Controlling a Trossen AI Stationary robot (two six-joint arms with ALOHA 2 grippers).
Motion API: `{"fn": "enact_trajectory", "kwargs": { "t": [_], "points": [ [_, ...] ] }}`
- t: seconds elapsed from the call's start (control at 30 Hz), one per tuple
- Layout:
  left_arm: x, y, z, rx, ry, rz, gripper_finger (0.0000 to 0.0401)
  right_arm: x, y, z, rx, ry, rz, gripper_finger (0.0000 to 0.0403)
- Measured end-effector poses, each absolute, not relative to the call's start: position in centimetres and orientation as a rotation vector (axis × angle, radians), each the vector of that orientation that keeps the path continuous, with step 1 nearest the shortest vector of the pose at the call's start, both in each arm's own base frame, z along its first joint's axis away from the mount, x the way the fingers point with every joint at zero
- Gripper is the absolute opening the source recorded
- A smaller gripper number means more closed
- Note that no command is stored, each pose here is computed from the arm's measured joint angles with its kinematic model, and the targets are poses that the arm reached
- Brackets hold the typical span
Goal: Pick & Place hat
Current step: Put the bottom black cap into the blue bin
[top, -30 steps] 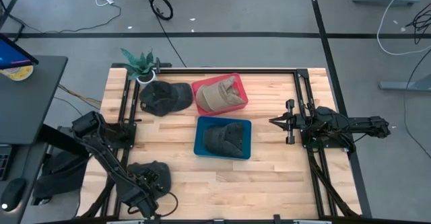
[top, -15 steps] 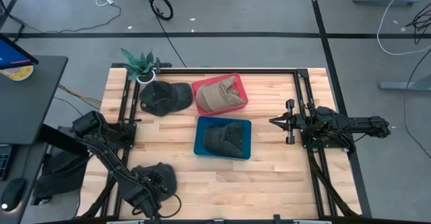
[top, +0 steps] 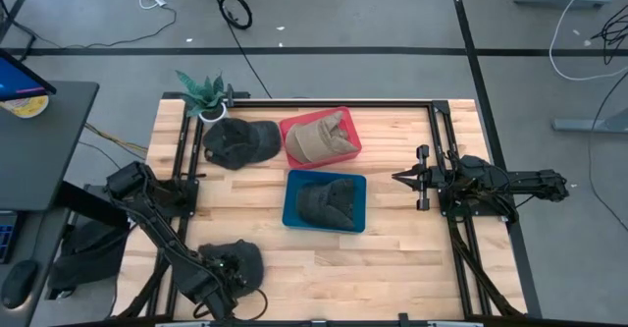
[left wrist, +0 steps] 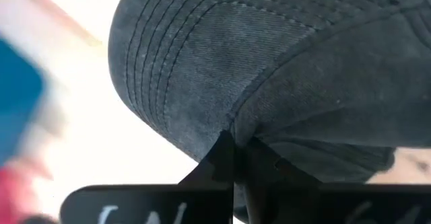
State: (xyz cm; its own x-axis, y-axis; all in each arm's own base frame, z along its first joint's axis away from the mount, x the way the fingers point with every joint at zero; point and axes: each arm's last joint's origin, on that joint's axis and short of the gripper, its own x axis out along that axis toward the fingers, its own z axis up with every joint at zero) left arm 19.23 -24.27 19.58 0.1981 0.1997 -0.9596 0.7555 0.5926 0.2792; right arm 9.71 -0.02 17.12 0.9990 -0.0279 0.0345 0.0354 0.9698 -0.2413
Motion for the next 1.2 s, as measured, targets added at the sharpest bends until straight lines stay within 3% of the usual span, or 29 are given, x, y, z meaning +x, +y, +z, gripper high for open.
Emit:
{"fn": "enact_trajectory", "kwargs": {
  "t": [0.3, 0.73, 1.2],
  "points": [
    [21.6, -22.8, 23.2, 1.169, 1.285, -0.373, 0.0007, 9.7, 0.0, 17.1, -0.244, -0.031, -0.032, 0.0024],
    [28.6, -16.6, 26.4, 1.458, 1.244, -0.259, 0.0007, 9.7, 0.0, 17.1, -0.244, -0.031, -0.032, 0.0024],
    [35.8, -10.1, 29.4, 1.453, 1.012, -0.258, 0.0011, 9.7, 0.0, 17.1, -0.244, -0.031, -0.032, 0.0024]
  ]
}}
